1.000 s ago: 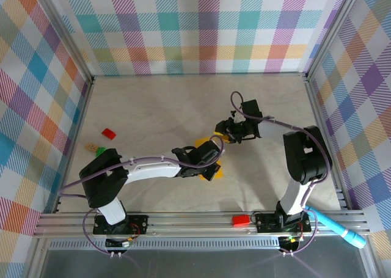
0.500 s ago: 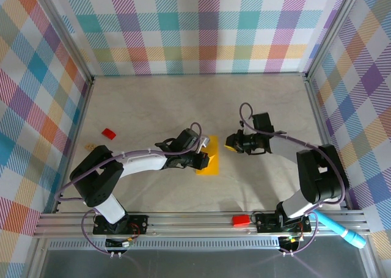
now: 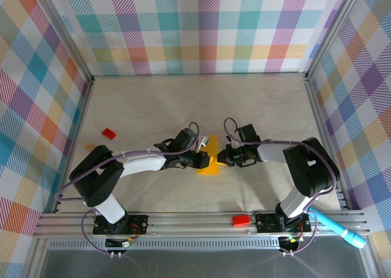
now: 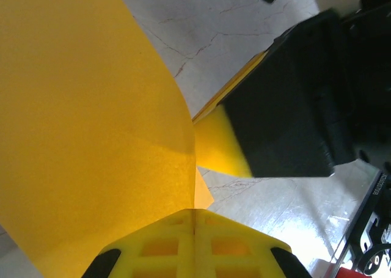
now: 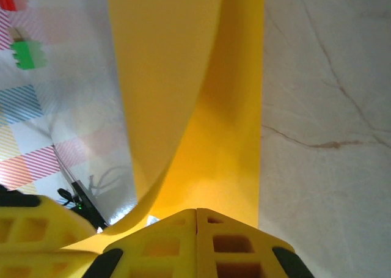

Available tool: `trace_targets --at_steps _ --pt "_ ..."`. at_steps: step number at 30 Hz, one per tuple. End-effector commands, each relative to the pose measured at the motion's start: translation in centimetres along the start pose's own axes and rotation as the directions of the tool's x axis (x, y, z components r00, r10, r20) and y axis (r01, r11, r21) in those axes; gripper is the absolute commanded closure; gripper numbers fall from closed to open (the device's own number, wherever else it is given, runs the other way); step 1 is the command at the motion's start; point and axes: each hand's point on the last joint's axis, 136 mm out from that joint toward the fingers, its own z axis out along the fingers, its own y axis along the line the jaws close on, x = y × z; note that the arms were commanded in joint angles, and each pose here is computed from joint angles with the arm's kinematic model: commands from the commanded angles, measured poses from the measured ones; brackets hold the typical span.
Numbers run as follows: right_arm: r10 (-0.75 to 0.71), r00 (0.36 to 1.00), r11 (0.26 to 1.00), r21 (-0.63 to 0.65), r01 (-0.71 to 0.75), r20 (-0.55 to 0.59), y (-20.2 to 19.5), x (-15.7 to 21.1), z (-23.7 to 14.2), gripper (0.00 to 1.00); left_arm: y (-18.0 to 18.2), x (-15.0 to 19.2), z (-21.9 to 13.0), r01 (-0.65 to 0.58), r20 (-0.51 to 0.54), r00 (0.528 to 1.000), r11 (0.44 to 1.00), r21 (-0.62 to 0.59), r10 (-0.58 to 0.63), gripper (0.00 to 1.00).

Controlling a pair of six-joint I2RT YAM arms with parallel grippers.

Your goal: Fold a paper plane with a square sheet of paper (fold left side to right side)

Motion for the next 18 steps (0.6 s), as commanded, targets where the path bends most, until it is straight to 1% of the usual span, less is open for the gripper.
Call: trace_targets --at_steps 1,10,18 --pt "0.017 1.0 0.999 0.029 -0.017 -0.003 -1.0 0.7 0.4 1.0 0.2 -0.2 0.0 0.025 0.01 1.0 1.0 0.01 -0.025 1.0" --pt "0.017 0.999 0.998 0.063 -0.015 -0.039 -2.0 1.8 0.7 1.0 0.5 0.1 0.5 0.045 -0.012 0.999 0.999 0.015 -0.045 1.0" --pt "0.015 0.998 0.988 0.151 -0.005 -0.069 -3.4 2.1 0.6 1.0 0.7 0.3 0.6 0.056 -0.024 0.998 0.998 0.031 -0.055 1.0"
